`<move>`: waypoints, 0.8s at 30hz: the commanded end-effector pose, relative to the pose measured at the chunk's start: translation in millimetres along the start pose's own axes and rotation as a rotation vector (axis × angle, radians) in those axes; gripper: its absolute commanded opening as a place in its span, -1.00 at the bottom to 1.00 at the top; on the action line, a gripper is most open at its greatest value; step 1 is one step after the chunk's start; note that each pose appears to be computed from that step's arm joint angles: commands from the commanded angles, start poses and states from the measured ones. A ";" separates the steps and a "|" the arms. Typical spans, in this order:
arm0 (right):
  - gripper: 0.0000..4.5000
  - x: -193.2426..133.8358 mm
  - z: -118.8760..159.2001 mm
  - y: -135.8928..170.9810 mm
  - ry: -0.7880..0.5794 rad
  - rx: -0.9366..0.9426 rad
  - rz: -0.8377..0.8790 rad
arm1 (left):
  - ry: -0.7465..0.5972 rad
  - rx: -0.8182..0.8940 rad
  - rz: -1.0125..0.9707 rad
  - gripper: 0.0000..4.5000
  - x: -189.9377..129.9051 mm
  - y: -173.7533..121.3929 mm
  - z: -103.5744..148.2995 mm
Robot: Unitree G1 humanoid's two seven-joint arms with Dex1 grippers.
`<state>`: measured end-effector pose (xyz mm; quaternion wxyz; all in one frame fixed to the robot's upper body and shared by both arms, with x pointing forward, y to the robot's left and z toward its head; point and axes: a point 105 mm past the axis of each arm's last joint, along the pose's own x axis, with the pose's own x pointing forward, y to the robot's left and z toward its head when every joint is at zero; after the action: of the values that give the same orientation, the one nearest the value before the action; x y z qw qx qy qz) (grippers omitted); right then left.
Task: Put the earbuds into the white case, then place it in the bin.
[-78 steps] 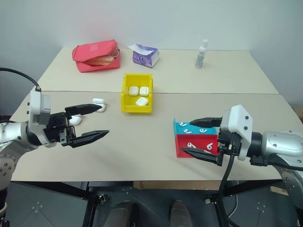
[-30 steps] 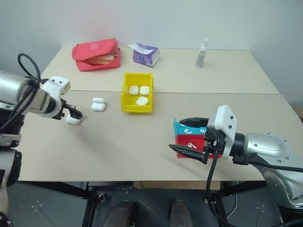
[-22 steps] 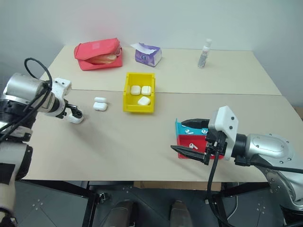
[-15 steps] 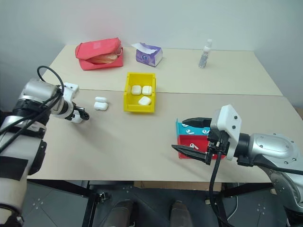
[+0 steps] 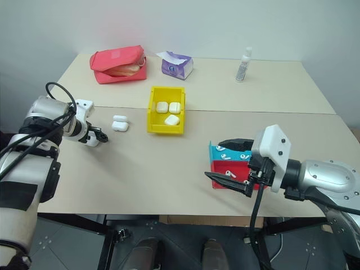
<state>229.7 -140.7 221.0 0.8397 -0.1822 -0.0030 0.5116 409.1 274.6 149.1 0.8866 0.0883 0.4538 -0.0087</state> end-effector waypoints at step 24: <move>0.99 1.6 7.4 -1.9 -0.023 -0.046 -0.024 | 0.087 0.004 -0.021 1.00 -4.2 7.5 -18.4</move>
<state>231.9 -139.5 219.6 0.8438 -0.1846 -0.0032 0.5039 398.6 276.8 147.0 0.8737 0.0833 0.4783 -0.0312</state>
